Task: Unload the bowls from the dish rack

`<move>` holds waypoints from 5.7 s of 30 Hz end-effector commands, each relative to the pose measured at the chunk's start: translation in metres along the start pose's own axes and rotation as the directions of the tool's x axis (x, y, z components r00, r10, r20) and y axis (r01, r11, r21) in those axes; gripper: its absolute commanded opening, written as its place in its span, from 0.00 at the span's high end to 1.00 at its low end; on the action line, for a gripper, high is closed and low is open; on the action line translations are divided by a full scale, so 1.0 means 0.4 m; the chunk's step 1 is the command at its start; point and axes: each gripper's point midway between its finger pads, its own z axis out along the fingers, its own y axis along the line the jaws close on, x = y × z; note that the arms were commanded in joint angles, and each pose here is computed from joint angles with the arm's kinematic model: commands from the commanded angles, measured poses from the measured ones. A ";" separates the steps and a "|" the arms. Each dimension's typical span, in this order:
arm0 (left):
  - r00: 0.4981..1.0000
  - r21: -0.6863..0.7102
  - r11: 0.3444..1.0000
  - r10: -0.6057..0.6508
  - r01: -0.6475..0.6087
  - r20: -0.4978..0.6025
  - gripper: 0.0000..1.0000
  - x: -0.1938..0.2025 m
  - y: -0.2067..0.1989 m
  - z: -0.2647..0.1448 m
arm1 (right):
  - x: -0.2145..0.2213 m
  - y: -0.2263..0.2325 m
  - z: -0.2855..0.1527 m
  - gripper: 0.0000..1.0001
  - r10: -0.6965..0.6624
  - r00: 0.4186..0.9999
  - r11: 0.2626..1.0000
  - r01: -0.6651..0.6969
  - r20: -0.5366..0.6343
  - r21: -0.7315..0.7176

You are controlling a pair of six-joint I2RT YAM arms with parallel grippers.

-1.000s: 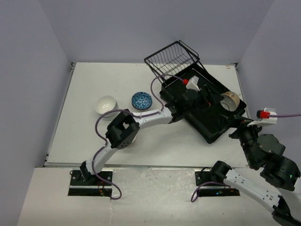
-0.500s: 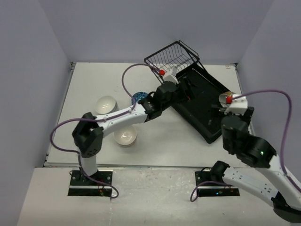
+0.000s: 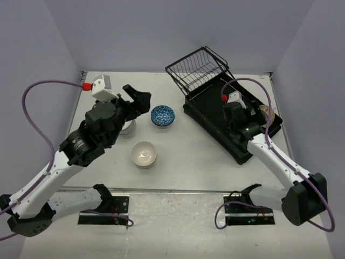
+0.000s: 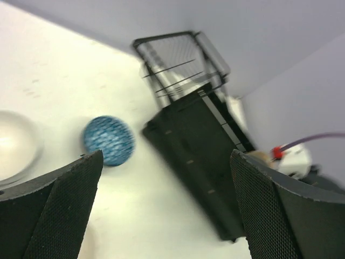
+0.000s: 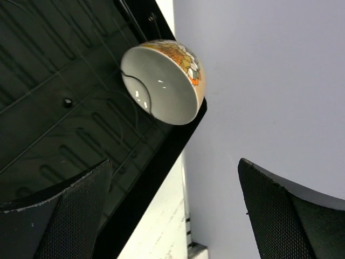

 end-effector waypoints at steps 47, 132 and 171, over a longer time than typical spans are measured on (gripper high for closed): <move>0.943 -0.239 0.919 0.331 -0.312 0.043 0.00 0.012 0.432 -0.276 | 0.048 -0.132 0.332 1.00 -0.225 0.958 0.843 0.284 -0.180 0.457; 0.945 -0.192 0.935 0.318 -0.298 0.082 0.00 -0.005 0.421 -0.291 | -0.106 -0.230 0.237 1.00 -0.422 0.906 0.639 0.325 -0.035 0.697; 0.949 -0.157 0.948 0.295 -0.276 0.110 0.00 -0.017 0.419 -0.312 | -0.090 -0.283 0.159 1.00 -0.312 0.949 0.667 0.180 0.052 0.723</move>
